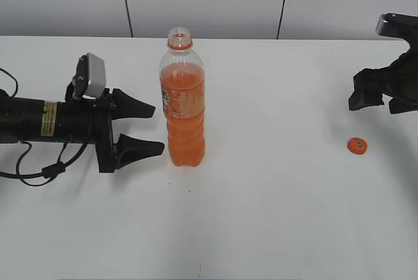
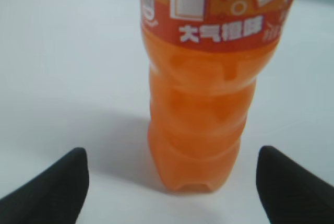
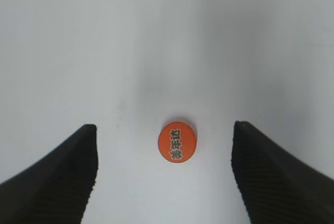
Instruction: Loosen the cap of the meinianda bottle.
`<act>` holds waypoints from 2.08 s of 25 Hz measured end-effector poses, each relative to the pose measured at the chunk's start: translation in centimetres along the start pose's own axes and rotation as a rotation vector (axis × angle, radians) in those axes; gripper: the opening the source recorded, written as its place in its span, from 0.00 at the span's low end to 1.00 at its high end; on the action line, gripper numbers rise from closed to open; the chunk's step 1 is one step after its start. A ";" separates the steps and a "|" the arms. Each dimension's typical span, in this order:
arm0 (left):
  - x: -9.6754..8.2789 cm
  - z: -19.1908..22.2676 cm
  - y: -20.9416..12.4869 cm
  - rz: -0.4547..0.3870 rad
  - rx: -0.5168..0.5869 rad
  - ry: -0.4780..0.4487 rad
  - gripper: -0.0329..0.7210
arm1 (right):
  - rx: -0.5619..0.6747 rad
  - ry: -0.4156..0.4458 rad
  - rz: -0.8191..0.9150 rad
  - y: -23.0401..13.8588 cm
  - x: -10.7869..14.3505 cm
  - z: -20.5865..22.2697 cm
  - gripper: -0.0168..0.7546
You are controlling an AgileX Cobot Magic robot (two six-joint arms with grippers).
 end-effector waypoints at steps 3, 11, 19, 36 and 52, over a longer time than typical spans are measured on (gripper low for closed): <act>0.7 -1.2 -0.1 0.030 0.041 0.036 0.83 | -0.008 -0.001 -0.002 0.1 0.0 -0.3 0.79; 3.2 -5.4 2.0 0.125 0.162 0.291 0.83 | -0.083 -0.018 -0.010 1.1 0.0 -2.1 0.79; 5.3 -10.5 7.3 0.059 0.155 0.723 0.82 | -0.223 -0.047 -0.026 3.9 -0.1 -5.0 0.79; 8.7 -21.0 10.1 -0.500 0.486 1.435 0.79 | -0.271 -0.124 -0.163 8.2 -0.8 -9.2 0.79; 3.5 -20.7 11.7 -0.968 0.726 1.163 0.78 | 0.098 -0.084 -0.174 7.0 -0.4 -15.1 0.79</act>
Point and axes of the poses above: a point on each arm's last joint axis where the gripper is mounted, z pointing out along that axis toward the gripper, x along the wrist's bending axis when the last joint is at zero, y = z × x, the point moved 3 cm from there along z, pointing out along that axis toward the gripper, and after that the axes turned 11 degrees about -z, right-handed, at the moved point
